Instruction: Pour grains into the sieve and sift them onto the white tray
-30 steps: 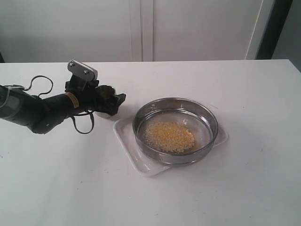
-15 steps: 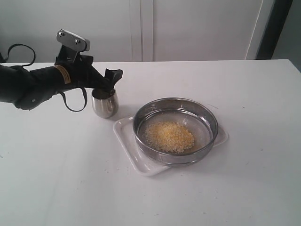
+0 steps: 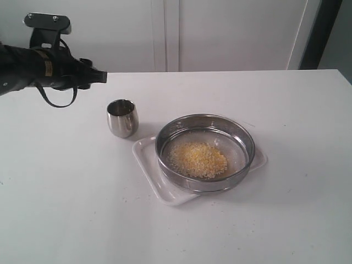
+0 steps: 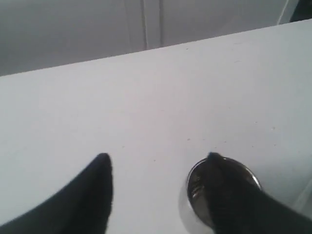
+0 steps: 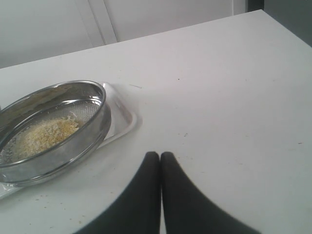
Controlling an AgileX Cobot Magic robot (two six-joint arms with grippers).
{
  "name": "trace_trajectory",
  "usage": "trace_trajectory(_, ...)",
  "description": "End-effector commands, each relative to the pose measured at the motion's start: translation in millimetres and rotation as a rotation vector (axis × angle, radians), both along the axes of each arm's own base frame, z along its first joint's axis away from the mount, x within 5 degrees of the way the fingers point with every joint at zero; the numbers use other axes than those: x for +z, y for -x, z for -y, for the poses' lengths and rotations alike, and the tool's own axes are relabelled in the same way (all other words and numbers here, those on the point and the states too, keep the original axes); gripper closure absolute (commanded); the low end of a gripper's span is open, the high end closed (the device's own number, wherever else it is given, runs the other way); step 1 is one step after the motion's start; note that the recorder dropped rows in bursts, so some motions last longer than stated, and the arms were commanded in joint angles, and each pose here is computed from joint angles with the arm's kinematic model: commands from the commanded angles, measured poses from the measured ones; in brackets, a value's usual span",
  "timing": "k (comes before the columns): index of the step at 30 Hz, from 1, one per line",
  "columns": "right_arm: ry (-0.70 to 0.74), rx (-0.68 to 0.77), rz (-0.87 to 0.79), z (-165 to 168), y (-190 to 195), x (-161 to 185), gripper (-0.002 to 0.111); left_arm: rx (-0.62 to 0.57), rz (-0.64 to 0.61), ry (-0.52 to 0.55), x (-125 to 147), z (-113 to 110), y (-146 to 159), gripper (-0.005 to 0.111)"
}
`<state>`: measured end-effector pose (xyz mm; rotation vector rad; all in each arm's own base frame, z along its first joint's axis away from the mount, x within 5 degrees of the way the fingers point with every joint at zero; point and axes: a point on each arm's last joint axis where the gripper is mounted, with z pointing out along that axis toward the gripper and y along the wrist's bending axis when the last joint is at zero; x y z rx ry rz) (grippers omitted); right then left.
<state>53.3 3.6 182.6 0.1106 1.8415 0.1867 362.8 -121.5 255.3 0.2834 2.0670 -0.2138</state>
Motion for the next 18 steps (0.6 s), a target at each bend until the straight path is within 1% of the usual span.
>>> trace_trajectory(1,-0.001,-0.003,0.014,0,0,0,0.108,0.155,-0.088,-0.032,12,-16,13,0.085)
trace_trajectory(4,-0.001,-0.003,0.014,0,0,0,0.108,0.231,-0.141,-0.084,16,-26,20,0.107)
trace_trajectory(8,-0.001,-0.003,0.014,0,0,0,0.108,0.29,-0.21,-0.128,19,-34,31,0.107)
trace_trajectory(10,-0.001,-0.003,0.014,0,0,0,0.108,0.266,-0.247,-0.169,20,-35,35,0.107)
trace_trajectory(11,-0.001,-0.003,0.014,0,0,0,0.108,0.235,-0.259,-0.203,20,-35,37,0.107)
trace_trajectory(15,-0.001,-0.003,0.014,0,0,0,0.108,0.097,-0.381,-0.307,11,-32,47,0.107)
trace_trajectory(18,-0.001,-0.003,0.014,0,0,0,0.108,0.016,-0.474,-0.344,6,-30,55,0.107)
